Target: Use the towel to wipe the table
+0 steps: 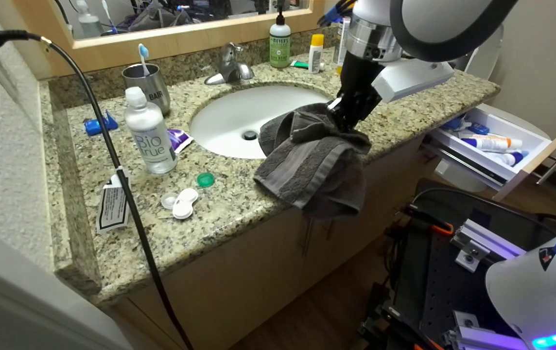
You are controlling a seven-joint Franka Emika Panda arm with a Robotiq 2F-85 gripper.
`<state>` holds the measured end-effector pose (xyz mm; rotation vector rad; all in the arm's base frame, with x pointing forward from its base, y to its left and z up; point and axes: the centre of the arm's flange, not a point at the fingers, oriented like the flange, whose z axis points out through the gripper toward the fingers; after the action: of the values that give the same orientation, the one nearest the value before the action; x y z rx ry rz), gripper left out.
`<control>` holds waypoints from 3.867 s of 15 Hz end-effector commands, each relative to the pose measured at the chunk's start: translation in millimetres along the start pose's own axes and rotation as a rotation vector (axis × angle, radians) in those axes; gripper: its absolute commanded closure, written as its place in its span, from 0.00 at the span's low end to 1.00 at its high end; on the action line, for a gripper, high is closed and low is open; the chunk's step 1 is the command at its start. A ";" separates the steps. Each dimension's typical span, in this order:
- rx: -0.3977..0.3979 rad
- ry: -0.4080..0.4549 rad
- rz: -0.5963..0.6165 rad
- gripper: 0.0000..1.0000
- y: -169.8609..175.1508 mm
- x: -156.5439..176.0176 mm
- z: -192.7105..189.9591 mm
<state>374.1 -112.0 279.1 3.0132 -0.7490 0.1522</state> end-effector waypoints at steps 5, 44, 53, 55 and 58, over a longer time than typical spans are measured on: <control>-0.004 -0.004 -0.157 0.98 -97.1 -36.5 -7.5; -0.159 0.214 1.505 0.98 555.7 127.1 -64.0; -0.271 0.246 1.504 0.98 502.4 147.4 -2.2; -0.299 0.197 1.486 0.92 487.2 142.5 27.1; -0.281 0.168 1.524 0.63 486.3 147.6 33.9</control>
<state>280.5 -617.3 270.5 1.5334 -2.4288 0.2735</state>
